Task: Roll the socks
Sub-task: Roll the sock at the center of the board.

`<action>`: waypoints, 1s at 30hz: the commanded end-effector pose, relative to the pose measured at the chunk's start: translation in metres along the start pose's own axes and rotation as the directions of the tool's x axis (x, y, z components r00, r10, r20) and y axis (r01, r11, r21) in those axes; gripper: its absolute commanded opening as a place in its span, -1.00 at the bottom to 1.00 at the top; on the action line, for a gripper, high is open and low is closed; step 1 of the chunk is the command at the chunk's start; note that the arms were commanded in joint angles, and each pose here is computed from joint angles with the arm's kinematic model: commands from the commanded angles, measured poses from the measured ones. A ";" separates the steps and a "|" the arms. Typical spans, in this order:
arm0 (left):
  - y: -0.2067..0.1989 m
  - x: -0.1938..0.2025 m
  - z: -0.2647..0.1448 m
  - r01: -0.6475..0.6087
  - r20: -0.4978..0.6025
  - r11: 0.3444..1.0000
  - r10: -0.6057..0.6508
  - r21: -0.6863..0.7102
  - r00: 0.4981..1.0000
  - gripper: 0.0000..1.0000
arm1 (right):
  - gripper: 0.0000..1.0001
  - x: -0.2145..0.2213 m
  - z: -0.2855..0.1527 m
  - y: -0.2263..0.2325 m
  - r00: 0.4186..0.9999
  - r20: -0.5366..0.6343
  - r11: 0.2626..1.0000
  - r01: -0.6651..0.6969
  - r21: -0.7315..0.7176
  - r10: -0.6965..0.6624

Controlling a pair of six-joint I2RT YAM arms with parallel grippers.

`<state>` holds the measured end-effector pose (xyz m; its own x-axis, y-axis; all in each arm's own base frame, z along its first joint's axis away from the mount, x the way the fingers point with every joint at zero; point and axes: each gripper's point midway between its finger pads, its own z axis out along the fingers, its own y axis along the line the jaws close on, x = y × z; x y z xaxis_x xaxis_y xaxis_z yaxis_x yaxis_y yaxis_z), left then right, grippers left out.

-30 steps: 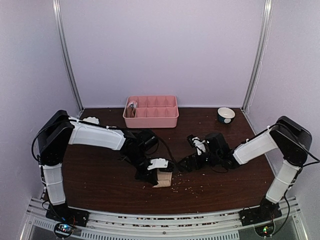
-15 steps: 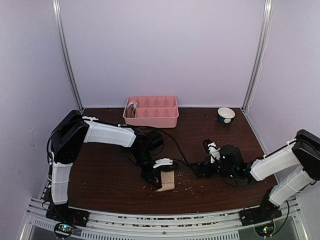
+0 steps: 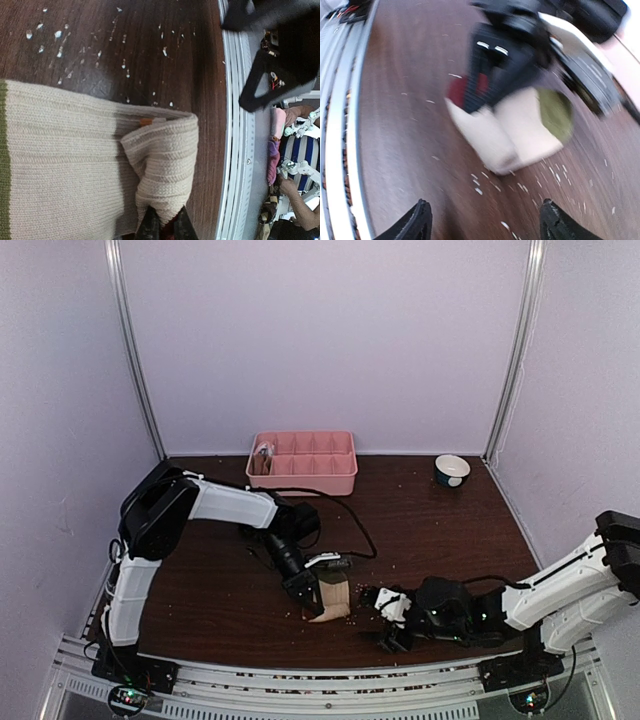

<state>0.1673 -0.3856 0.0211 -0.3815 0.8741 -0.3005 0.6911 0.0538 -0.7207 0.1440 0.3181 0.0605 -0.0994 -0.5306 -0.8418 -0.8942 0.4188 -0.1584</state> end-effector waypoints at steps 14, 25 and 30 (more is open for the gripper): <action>0.043 0.062 0.026 0.151 -0.225 0.986 -0.163 -0.067 0.961 -1.00 | 0.12 -0.019 0.073 0.026 0.885 -0.121 0.891 0.435 -0.130 -0.450; 0.046 0.060 0.019 0.149 -0.241 0.987 -0.158 -0.056 0.958 -1.00 | -0.24 0.007 0.090 0.014 0.902 -0.172 0.914 0.367 -0.171 -0.395; 0.043 0.054 0.010 0.128 -0.203 0.990 -0.136 -0.051 0.970 -0.69 | -0.66 0.027 0.091 0.021 0.922 -0.203 0.927 0.276 -0.255 -0.330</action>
<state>0.1684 -0.3799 0.0190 -0.4152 0.8873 -0.2009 0.5885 0.0936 -0.8031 0.1738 0.3980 0.0261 0.2022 -0.7190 -0.6649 -0.9238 0.0854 -0.3733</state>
